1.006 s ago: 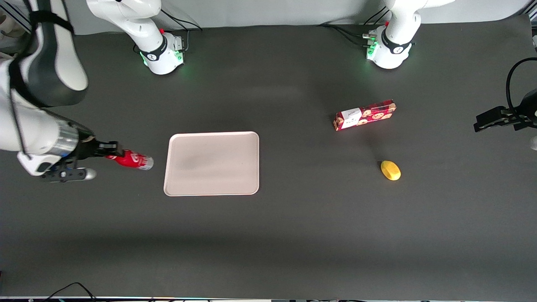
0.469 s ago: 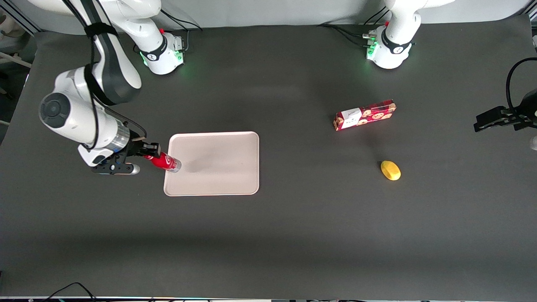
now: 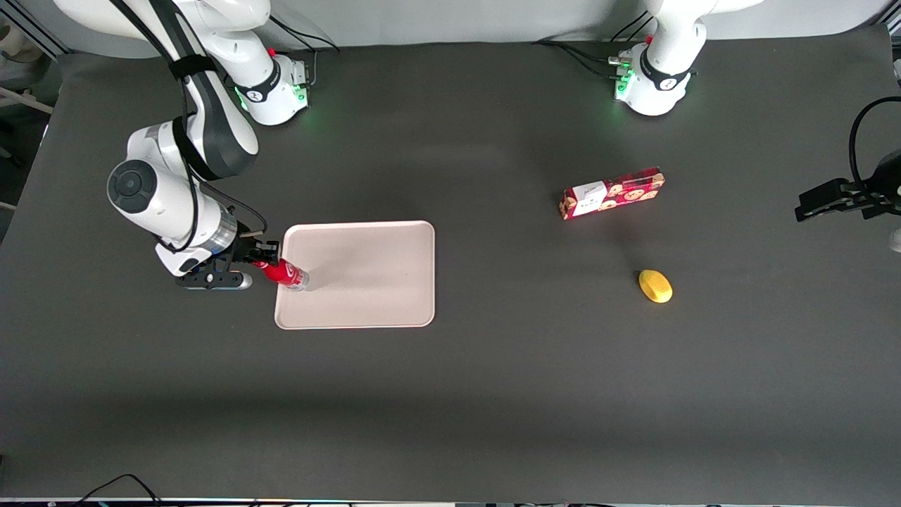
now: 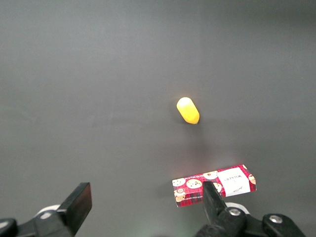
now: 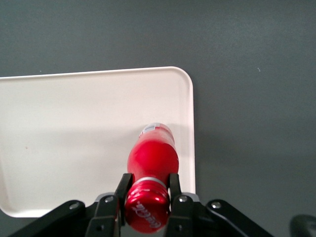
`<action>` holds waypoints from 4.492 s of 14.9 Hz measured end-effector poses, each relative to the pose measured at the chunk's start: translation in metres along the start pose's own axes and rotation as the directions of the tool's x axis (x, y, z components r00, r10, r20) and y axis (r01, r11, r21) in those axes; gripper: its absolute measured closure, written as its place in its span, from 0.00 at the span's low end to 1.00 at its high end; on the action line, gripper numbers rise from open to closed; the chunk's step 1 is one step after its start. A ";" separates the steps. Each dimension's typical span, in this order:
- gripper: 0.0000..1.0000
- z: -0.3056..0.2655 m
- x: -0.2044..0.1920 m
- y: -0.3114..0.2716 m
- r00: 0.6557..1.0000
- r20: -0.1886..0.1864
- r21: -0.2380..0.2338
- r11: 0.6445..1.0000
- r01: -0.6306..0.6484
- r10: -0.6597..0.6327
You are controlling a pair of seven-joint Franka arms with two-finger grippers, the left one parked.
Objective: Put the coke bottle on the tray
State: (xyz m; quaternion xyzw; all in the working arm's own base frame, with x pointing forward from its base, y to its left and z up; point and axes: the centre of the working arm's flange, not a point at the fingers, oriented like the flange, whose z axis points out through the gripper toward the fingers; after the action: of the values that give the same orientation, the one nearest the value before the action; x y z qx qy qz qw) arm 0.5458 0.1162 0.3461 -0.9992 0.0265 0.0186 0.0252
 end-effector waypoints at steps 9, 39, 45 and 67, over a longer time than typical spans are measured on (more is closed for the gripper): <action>0.66 0.030 0.002 0.002 0.999 0.006 0.001 0.999 -0.037 0.037; 0.00 -0.314 -0.025 0.071 0.989 -0.148 -0.065 0.998 -0.009 -0.001; 0.00 -0.294 -0.014 0.113 0.991 -0.106 -0.041 0.995 -0.092 0.087; 0.00 -0.242 0.013 0.118 0.989 -0.088 0.016 0.993 -0.121 0.122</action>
State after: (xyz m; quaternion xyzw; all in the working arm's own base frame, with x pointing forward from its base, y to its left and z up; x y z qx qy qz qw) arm 0.5616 -0.0142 0.5816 -0.9954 0.0886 -0.0247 0.0283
